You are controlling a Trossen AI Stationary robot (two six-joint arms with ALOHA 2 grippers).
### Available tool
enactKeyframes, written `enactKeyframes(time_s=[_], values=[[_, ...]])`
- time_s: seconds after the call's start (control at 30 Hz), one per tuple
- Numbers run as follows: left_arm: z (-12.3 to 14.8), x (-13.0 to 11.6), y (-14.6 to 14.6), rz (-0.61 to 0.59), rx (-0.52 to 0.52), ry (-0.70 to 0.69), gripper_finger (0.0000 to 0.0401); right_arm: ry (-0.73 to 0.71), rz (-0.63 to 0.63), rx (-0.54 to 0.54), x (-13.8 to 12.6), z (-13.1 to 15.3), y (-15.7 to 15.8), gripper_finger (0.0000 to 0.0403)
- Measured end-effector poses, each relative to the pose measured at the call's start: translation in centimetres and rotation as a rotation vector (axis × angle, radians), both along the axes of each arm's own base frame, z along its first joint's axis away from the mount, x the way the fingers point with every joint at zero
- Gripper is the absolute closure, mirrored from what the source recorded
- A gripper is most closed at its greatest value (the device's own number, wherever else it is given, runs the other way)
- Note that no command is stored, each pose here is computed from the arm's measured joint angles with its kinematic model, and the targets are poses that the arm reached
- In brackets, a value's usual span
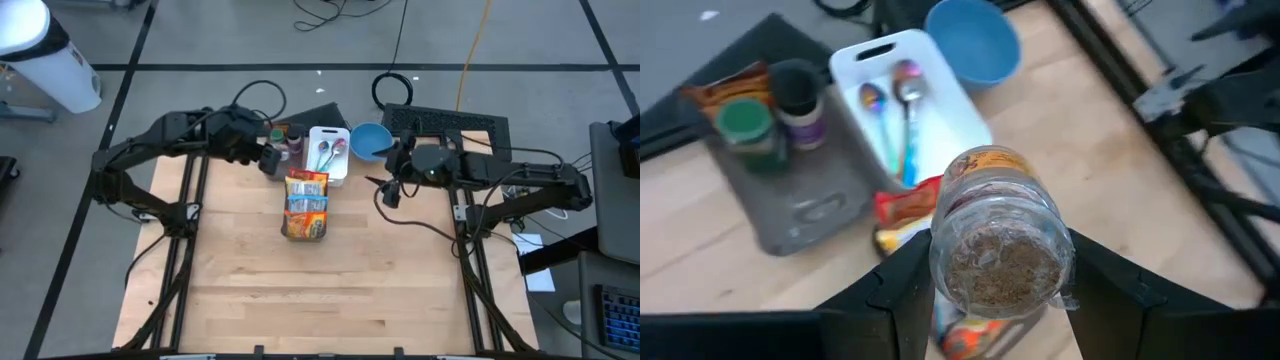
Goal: Pick & Place Food Item
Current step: Put the brown spice bottle into the top black bin
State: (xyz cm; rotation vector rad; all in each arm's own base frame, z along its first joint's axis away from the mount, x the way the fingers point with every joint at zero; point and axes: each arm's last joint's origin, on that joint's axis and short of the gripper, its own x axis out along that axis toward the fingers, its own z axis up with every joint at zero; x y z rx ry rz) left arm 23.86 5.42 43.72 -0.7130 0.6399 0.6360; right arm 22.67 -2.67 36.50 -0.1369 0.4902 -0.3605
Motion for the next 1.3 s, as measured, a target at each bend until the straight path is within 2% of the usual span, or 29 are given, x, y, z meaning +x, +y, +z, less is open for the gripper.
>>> enactKeyframes(time_s=[0.2, 0.33, 0.63, 0.77, 1.03, 1.3], values=[[-0.2, -0.5, 1.2, 0.023, 0.009, 0.044, 0.0217, -0.095, -0.04, 0.084, -1.5, -3.6, 0.1, 0.011], [-0.3, -0.9, 2.6, 0.076, 0.01, 0.048, 0.0217, -0.176, -0.01, 0.13, -2.9, -4.7, 0.2, 0.011], [-0.7, -2.0, 5.6, 0.255, -0.05, 0.06, 0.0217, -0.474, 0.035, 0.128, -6.3, -1.5, -0.9, 0.011], [-1.3, -1.6, 6.3, 0.301, -0.086, 0.08, 0.0217, -0.572, 0.05, 0.147, -7.4, -0.5, -1.3, 0.011], [-5.5, 1.5, 8.9, 0.255, -0.152, 0.301, 0.0217, -0.559, 0.073, 0.191, -7.4, -0.8, -1.9, 0.011], [-10.3, 4.1, 12.8, 0.117, -0.216, 0.458, 0.0217, -0.553, 0.028, 0.232, -6.9, -1.1, -2.6, 0.011]])
